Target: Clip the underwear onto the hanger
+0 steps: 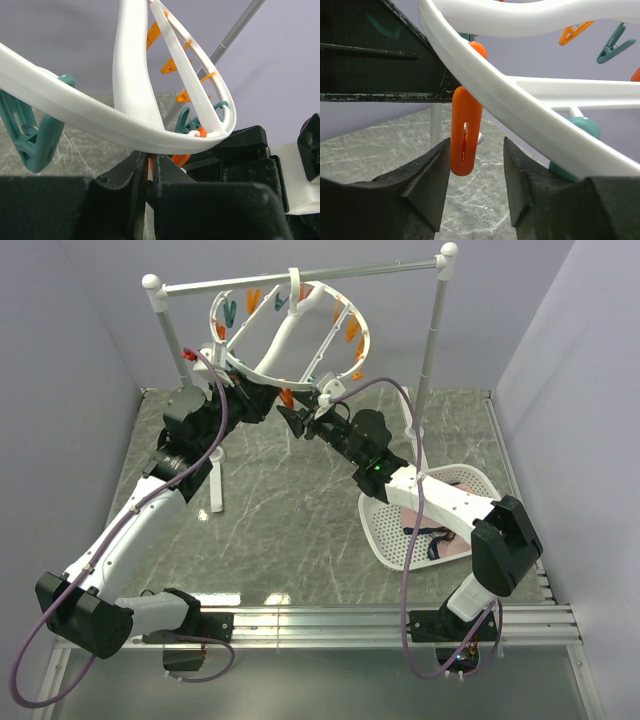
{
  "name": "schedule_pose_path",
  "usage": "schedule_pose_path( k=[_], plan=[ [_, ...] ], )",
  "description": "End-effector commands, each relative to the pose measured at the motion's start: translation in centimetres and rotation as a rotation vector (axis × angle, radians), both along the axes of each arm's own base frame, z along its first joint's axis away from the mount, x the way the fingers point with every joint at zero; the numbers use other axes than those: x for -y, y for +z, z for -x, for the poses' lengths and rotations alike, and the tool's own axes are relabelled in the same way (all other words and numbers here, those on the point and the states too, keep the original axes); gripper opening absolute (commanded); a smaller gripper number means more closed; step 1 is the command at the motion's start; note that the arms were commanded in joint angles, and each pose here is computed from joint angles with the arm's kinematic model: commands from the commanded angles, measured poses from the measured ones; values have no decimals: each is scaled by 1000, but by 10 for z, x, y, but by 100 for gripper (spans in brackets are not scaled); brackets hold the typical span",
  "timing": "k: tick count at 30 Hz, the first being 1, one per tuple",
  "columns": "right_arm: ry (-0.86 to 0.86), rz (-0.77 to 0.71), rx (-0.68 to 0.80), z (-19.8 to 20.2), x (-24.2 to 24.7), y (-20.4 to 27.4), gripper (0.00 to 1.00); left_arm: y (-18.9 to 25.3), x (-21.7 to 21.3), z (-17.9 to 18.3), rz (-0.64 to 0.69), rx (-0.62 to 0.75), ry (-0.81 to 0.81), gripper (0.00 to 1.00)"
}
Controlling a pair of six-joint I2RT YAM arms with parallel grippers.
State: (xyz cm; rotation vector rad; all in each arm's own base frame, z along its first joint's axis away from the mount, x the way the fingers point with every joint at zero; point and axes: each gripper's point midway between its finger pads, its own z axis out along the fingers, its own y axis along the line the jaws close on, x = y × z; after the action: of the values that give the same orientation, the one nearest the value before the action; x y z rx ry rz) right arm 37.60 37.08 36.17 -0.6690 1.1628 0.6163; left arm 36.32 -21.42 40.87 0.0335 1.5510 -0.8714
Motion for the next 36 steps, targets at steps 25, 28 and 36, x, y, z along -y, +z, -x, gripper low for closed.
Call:
schedule_pose_path(
  k=[25,28,36],
  plan=[
    [100,-77,7,31,8,63,0,50,-3,69,-28,197,-200,88],
    [115,-67,-34,33,7,63,0,48,2,62,-20,158,-213,82],
    [103,-57,-112,29,6,62,0,49,7,36,40,55,-171,70]
  ],
)
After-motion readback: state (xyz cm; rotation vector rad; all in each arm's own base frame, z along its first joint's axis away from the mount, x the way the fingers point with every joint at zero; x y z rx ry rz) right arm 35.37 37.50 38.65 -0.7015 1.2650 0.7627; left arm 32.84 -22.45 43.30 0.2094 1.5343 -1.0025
